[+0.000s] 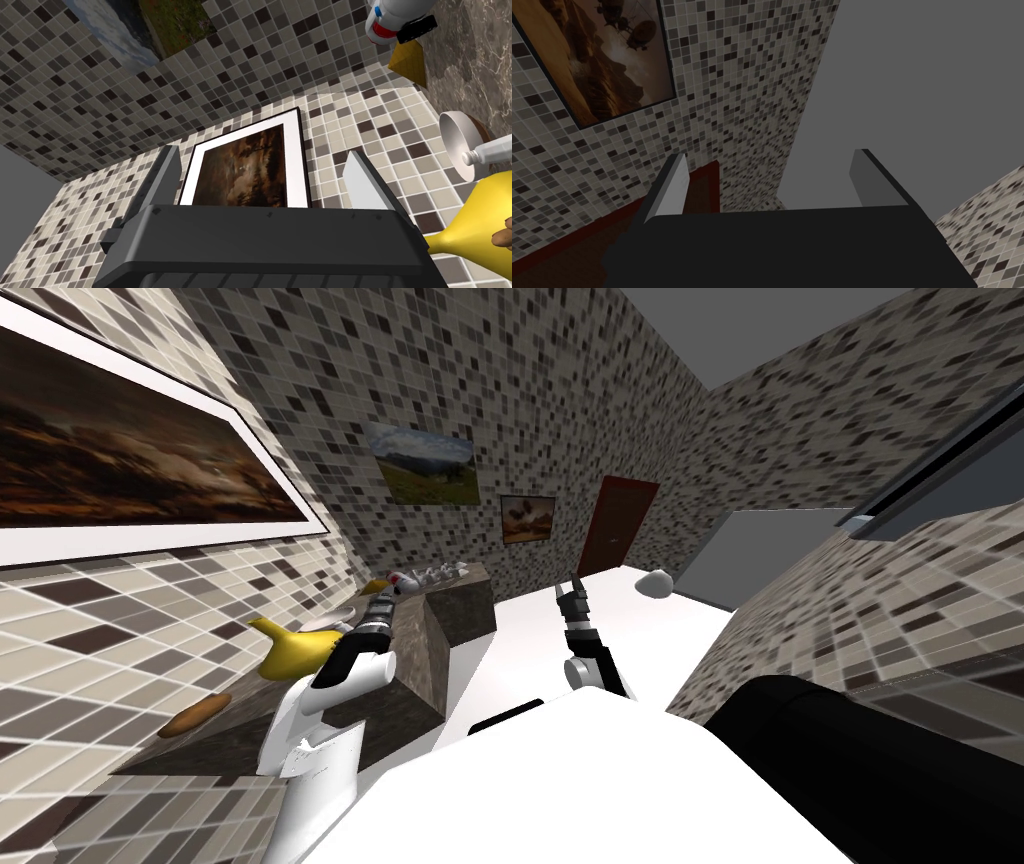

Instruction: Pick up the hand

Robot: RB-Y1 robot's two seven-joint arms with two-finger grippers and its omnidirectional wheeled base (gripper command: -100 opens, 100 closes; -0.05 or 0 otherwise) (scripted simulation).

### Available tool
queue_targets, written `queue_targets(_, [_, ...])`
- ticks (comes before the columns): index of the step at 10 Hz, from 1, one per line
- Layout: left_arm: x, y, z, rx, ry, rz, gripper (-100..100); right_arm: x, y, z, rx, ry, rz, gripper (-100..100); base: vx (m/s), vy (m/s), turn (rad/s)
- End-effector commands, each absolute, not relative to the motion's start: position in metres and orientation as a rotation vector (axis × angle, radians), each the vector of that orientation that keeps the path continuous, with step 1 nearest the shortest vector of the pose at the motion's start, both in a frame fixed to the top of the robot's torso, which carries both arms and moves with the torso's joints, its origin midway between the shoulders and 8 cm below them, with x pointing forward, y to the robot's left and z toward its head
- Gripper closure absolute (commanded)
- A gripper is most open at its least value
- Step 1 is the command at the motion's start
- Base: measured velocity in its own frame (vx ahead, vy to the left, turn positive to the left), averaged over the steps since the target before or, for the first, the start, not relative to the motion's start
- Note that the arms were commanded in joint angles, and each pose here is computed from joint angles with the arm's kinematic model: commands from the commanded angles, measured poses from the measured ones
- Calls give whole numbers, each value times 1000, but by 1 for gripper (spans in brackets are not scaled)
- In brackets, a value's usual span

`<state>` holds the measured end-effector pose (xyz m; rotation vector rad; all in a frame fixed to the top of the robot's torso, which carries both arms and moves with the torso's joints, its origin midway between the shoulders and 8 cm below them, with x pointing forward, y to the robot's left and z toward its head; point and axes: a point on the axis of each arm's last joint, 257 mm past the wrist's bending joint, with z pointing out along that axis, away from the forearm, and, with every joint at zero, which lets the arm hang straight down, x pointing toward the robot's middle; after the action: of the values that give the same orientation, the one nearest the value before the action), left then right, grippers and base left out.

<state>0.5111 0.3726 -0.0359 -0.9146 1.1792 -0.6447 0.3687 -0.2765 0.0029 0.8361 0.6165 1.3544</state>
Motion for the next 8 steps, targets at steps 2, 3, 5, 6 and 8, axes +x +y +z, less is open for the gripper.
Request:
queue_targets(2, [516, 386, -43, -957, 1207, -589, -100, 369, -276, 3, 836, 617, 1354, 0, 31, -42, 17])
queue_targets(3, [516, 387, -48, -972, 1220, -581, -100, 369, -276, 3, 836, 617, 1354, 0, 15, -33, 4])
queue_targets(5, [520, 399, -52, -1005, 1238, -534, -100, 369, -276, 3, 836, 617, 1354, 0, 30, -46, 23])
queue_targets(6, [520, 401, -58, -1023, 1253, -525, -100, 369, -276, 3, 836, 617, 1354, 0, 12, -25, -1])
queue_targets(8, [523, 412, -64, -1062, 1277, -476, -100, 369, -276, 3, 836, 617, 1354, 0, 32, -39, 24])
